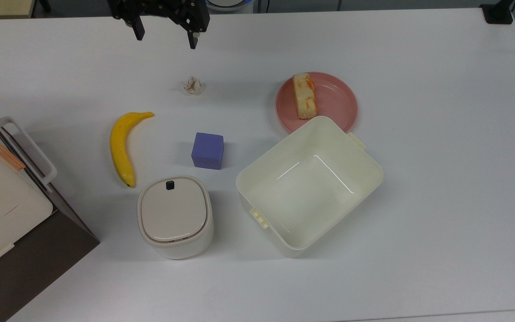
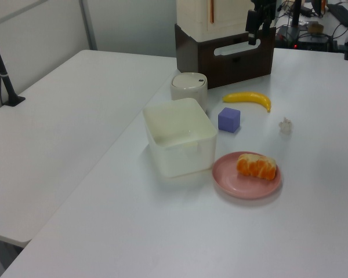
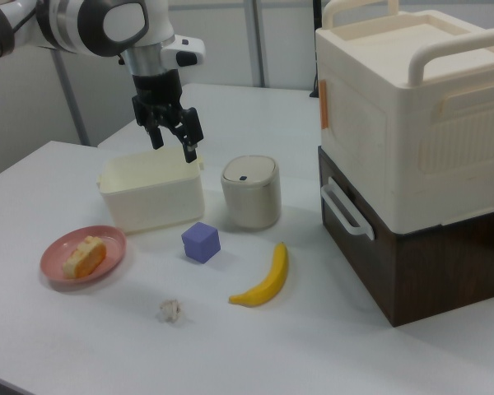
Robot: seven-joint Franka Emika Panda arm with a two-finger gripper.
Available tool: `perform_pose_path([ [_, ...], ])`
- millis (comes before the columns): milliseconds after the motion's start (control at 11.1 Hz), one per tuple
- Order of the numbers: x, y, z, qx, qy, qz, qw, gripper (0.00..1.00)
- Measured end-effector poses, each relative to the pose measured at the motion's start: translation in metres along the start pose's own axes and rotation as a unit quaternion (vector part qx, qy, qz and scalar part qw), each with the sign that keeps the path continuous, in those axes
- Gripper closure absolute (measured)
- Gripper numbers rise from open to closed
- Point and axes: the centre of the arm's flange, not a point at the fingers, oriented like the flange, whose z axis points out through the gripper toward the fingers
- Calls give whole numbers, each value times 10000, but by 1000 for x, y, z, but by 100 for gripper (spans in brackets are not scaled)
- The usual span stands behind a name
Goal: Put the bread on the table
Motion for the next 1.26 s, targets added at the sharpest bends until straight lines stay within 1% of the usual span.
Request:
perform_pose_path([
  [452, 1, 0, 2, -3, -14, -120, 9999, 0],
  [1265, 1, 0, 2, -4, -17, -154, 9999, 0],
])
